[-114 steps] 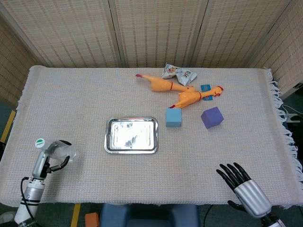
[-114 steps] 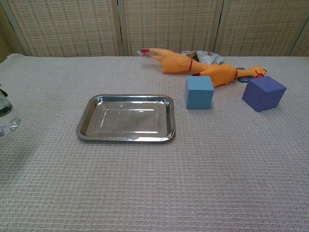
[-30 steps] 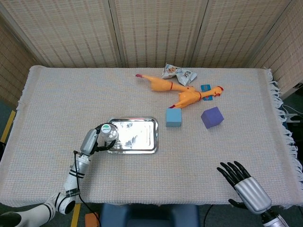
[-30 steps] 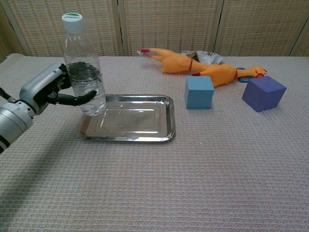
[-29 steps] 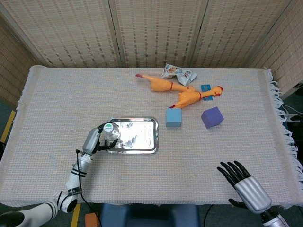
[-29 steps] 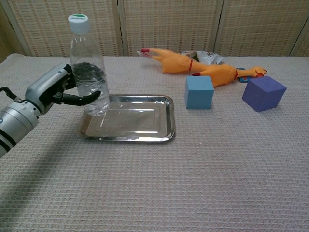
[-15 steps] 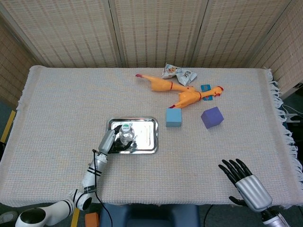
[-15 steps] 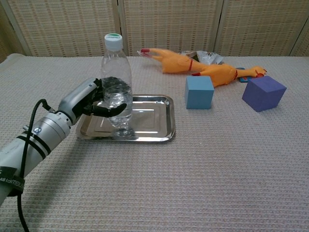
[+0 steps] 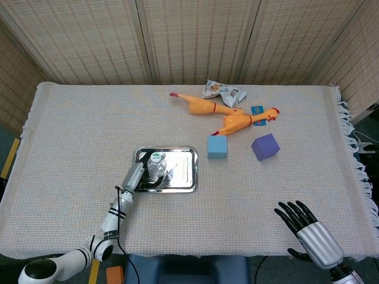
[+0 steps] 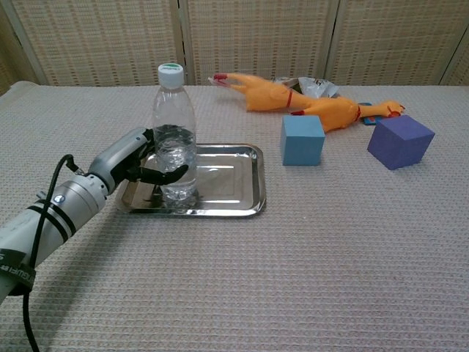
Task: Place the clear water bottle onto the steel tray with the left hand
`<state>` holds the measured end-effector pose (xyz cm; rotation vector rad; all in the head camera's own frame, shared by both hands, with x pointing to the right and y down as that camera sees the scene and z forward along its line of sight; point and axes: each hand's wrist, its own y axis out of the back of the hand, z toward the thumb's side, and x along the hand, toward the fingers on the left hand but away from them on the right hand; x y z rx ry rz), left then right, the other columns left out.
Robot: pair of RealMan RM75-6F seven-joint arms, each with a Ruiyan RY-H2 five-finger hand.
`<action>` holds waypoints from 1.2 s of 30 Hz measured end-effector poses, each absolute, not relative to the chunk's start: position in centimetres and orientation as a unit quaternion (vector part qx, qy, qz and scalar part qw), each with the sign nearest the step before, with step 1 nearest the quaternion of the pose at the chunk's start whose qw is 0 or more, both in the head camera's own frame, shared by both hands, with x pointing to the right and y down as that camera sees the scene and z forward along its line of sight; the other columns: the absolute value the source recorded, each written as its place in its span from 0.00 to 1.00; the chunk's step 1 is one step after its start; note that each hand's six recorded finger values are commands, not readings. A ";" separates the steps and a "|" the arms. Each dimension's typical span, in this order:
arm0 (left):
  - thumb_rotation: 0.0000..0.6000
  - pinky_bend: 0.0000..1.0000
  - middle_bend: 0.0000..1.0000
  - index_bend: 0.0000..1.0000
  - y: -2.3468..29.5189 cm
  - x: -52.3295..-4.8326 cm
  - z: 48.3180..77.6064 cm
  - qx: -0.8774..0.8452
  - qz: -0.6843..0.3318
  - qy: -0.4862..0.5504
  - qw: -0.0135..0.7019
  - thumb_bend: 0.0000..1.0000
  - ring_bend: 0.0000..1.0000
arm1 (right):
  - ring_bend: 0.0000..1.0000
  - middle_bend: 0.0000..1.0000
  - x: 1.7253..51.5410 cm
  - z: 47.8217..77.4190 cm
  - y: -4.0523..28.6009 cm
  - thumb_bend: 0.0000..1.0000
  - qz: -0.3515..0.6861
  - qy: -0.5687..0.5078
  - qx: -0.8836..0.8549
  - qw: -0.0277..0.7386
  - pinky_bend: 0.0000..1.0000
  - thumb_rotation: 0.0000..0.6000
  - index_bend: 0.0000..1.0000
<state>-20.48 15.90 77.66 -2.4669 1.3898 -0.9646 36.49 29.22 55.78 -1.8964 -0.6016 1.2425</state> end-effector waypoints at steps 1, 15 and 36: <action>1.00 0.00 0.00 0.00 15.9 -20.5 77.6 -0.823 -0.322 0.462 0.072 0.39 0.00 | 0.00 0.00 36.5 55.8 29.2 0.00 0.489 -0.237 -0.745 0.388 0.00 1.00 0.00; 1.00 0.00 0.00 0.00 15.6 -21.7 76.7 -0.832 -0.319 0.450 0.060 0.29 0.00 | 0.00 0.00 36.4 55.8 29.4 0.00 0.489 -0.235 -0.744 0.389 0.00 1.00 0.00; 1.00 0.00 0.00 0.00 15.6 -28.4 72.4 -0.812 -0.347 0.444 0.155 0.29 0.00 | 0.00 0.00 36.1 55.6 29.8 0.00 0.482 -0.228 -0.750 0.392 0.00 1.00 0.00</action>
